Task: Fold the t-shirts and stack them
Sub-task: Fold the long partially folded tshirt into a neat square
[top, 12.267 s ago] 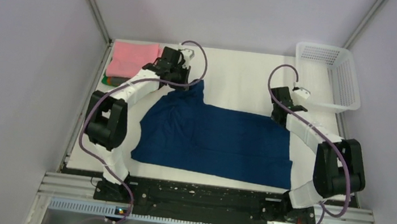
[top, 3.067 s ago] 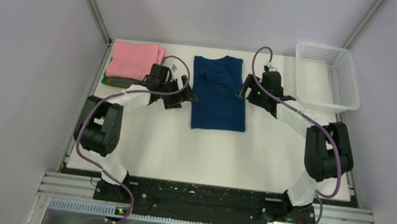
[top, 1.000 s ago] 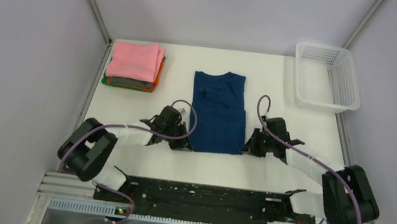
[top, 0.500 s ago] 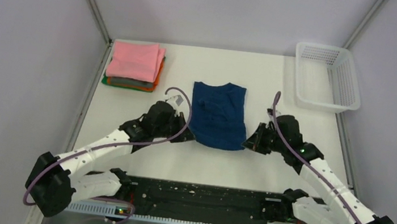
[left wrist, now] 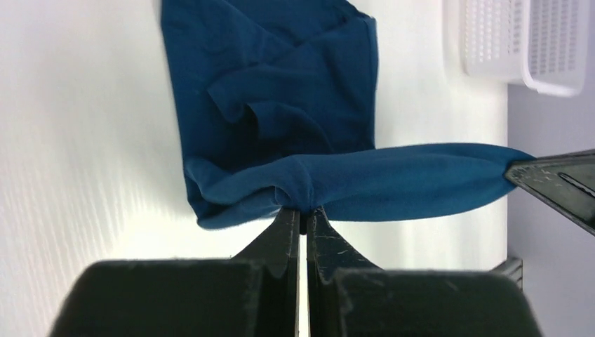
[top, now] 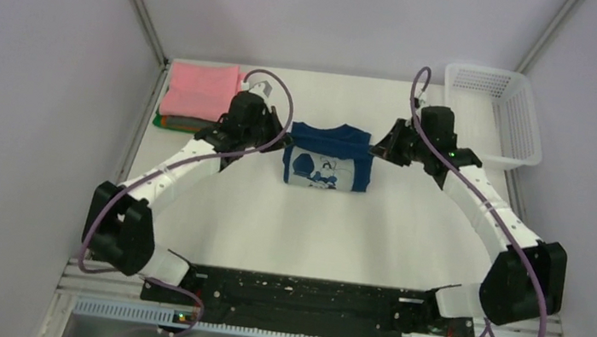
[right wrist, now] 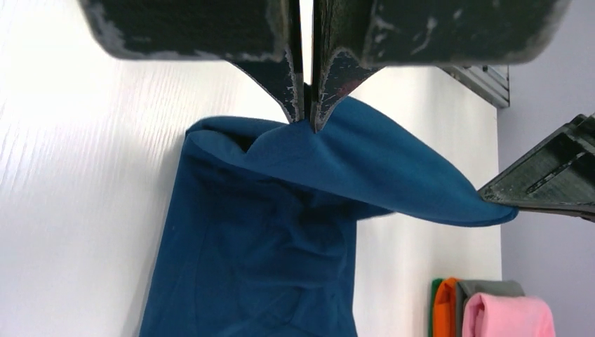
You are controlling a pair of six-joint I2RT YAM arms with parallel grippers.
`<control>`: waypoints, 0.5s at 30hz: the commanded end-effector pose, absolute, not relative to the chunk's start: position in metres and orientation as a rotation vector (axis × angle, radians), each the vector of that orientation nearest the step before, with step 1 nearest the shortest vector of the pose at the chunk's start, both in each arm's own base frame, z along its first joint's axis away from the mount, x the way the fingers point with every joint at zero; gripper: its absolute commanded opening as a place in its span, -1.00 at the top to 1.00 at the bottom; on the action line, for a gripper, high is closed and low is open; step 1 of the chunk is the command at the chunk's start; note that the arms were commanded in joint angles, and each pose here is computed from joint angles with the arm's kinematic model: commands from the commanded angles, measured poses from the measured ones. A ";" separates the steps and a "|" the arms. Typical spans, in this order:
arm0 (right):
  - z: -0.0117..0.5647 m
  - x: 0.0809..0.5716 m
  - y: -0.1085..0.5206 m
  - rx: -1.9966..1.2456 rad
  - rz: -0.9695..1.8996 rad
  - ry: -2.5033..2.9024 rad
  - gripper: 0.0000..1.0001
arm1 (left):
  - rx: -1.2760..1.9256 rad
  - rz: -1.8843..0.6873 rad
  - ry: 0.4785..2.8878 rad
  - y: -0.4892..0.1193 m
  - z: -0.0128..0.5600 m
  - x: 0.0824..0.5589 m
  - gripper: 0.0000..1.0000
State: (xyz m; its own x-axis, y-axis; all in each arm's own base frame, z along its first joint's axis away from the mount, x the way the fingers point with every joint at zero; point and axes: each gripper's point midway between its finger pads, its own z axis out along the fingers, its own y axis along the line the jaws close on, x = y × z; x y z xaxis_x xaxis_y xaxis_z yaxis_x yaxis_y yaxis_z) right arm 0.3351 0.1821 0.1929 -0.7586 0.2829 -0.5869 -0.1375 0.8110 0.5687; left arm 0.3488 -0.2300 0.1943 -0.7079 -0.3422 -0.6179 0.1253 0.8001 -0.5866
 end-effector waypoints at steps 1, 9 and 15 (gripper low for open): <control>0.212 0.377 0.176 0.064 0.794 2.227 1.00 | -0.144 -0.797 2.156 -0.223 0.214 0.392 1.00; 0.202 0.431 0.161 0.103 0.786 2.230 1.00 | -0.164 -0.807 2.172 -0.215 0.202 0.444 1.00; 0.177 0.467 0.163 0.076 0.809 2.253 1.00 | -0.191 -0.797 2.197 -0.205 0.179 0.477 1.00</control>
State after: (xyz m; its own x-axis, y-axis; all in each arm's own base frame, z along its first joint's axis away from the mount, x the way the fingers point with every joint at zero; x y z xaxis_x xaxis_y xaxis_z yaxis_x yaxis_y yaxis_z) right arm 0.4332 0.1715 0.1726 -0.7727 0.2932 -0.5630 -0.1304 0.7947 0.5928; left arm 0.4430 -0.2209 0.1709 -0.7400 -0.3554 -0.5710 0.0953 0.7850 -0.6121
